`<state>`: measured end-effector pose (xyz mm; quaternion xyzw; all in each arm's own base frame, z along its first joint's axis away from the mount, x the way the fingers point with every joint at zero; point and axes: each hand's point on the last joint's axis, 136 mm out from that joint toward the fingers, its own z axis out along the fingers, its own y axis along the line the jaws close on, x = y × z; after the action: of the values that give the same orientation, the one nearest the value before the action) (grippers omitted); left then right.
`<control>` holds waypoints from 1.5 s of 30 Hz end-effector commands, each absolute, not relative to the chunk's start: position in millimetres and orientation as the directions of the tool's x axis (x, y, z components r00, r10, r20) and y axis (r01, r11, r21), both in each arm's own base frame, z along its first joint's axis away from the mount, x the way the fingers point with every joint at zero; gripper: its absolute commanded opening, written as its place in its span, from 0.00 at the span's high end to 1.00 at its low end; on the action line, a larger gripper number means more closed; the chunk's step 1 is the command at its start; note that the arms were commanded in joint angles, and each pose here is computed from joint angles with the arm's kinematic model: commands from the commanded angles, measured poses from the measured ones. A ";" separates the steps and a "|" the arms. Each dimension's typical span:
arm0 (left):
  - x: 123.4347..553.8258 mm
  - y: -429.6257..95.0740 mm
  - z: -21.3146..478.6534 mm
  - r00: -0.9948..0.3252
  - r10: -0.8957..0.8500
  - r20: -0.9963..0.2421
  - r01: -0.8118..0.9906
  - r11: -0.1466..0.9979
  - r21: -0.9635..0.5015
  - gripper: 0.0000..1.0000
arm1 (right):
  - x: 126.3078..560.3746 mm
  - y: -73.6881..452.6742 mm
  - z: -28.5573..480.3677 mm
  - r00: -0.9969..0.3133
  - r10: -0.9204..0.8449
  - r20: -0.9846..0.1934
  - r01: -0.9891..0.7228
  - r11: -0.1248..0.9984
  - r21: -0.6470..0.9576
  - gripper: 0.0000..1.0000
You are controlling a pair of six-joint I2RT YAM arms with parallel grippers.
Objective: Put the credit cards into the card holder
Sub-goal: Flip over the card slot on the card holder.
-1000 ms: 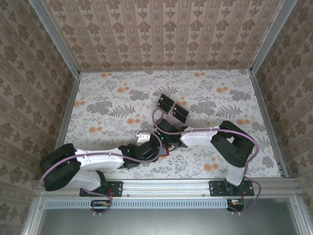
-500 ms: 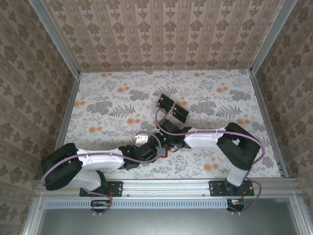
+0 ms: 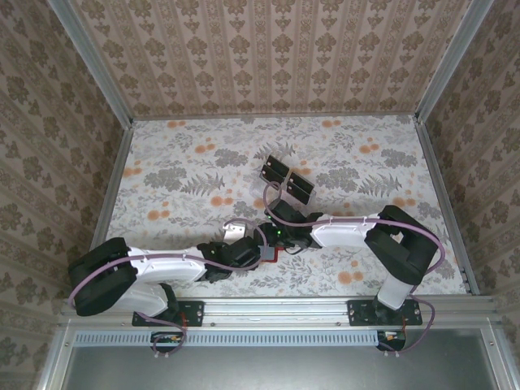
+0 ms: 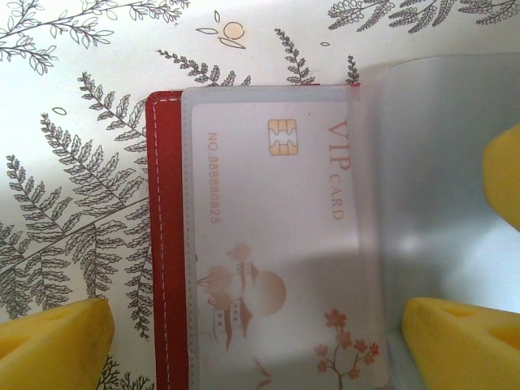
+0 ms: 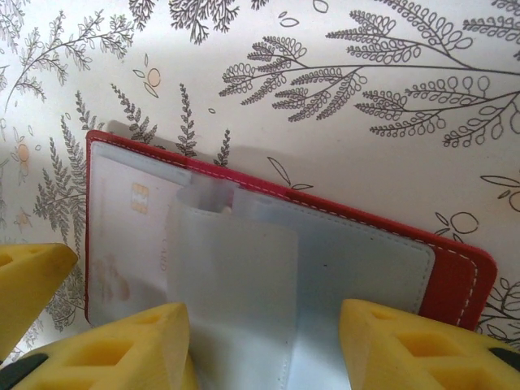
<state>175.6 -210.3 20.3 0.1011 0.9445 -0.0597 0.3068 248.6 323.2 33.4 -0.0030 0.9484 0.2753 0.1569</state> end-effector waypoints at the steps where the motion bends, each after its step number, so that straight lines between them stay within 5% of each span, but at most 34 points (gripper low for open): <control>1: 174.7 -198.0 16.0 -0.796 0.149 -0.586 0.203 0.979 -0.027 0.00 | 247.3 315.2 27.9 -0.952 0.105 -0.289 -0.060 0.859 0.509 0.45; 18: 176.4 -200.5 26.2 -0.784 0.148 -0.603 0.216 0.975 -0.042 0.00 | 249.1 344.7 34.4 -0.957 0.063 -0.284 -0.127 0.788 0.602 0.45; 34: 187.1 -172.7 106.5 -0.677 -0.007 -0.736 0.171 0.971 -0.166 0.00 | 247.8 375.0 74.1 -0.953 0.023 -0.302 -0.178 0.766 0.618 0.45; 45: 184.3 -140.7 116.6 -0.648 -0.128 -0.751 0.102 0.962 -0.252 0.00 | 250.6 407.3 29.8 -0.970 -0.035 -0.242 -0.166 0.820 0.548 0.45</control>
<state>177.0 -149.0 106.7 0.0312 0.9084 -0.1307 0.3959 267.4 415.5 60.8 -0.0489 0.9260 0.3424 0.1515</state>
